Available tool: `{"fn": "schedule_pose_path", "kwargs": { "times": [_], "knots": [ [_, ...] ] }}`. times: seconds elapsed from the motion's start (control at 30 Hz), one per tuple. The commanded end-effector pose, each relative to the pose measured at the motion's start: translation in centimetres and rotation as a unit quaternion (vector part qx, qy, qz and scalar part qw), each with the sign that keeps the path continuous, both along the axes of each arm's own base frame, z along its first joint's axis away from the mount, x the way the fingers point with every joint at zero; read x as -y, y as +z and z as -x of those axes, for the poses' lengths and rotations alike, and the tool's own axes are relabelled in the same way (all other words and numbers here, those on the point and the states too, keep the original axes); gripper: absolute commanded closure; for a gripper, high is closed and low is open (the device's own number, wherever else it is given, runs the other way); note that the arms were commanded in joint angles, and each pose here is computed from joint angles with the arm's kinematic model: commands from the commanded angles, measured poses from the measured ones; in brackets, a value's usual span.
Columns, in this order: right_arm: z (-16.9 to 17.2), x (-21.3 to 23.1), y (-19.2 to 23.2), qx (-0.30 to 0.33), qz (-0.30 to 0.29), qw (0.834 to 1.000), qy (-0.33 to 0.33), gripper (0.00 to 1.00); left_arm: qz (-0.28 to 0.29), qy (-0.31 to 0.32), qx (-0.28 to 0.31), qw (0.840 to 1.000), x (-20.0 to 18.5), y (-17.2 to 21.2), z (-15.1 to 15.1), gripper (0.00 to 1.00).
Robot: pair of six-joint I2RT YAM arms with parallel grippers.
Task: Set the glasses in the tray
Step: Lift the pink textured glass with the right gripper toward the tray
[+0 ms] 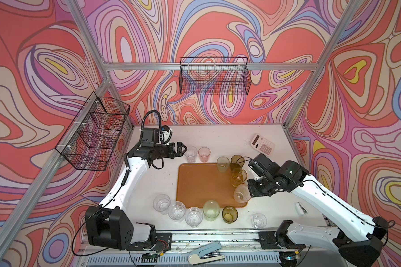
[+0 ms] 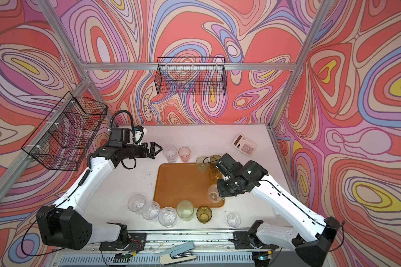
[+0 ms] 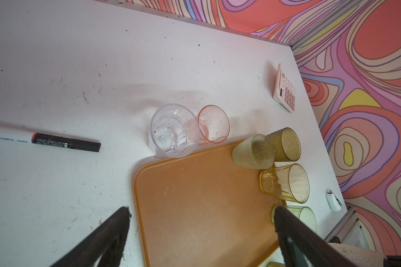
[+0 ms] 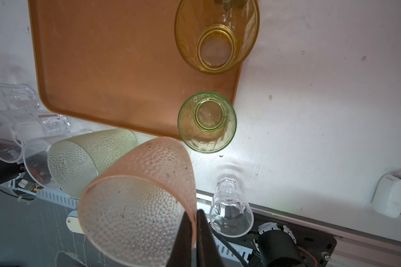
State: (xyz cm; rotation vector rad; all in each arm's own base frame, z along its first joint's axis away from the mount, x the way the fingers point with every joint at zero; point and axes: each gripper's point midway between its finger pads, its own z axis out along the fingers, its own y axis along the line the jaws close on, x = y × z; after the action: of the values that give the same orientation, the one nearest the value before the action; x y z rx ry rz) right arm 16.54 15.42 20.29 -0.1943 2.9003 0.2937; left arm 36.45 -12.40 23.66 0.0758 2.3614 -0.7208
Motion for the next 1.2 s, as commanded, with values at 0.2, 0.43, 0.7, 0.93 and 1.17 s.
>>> {"fn": "schedule_pose_path", "kwargs": {
  "times": [0.2,0.43,0.7,0.93,1.17],
  "knots": [
    [-3.3,-2.2,1.5,0.031,0.021,0.998,0.046,1.00,0.002,-0.006,-0.001,1.000,0.3,0.0,0.2,0.00],
    [-5.7,-3.7,1.7,0.053,0.042,0.993,0.096,1.00,0.002,-0.006,0.000,1.000,0.3,0.0,0.2,0.00],
    [-7.5,-5.5,0.5,0.057,0.046,0.988,0.134,1.00,-0.003,-0.005,0.002,1.000,0.2,0.0,0.2,0.00],
    [-9.4,-6.6,-0.5,0.066,0.064,0.982,0.164,1.00,-0.003,-0.007,0.002,1.000,0.3,0.0,0.2,0.00],
    [-11.3,-6.8,-1.7,0.054,0.063,0.979,0.184,1.00,-0.004,-0.007,-0.003,1.000,0.2,-0.2,0.2,0.00]
  ]
}}
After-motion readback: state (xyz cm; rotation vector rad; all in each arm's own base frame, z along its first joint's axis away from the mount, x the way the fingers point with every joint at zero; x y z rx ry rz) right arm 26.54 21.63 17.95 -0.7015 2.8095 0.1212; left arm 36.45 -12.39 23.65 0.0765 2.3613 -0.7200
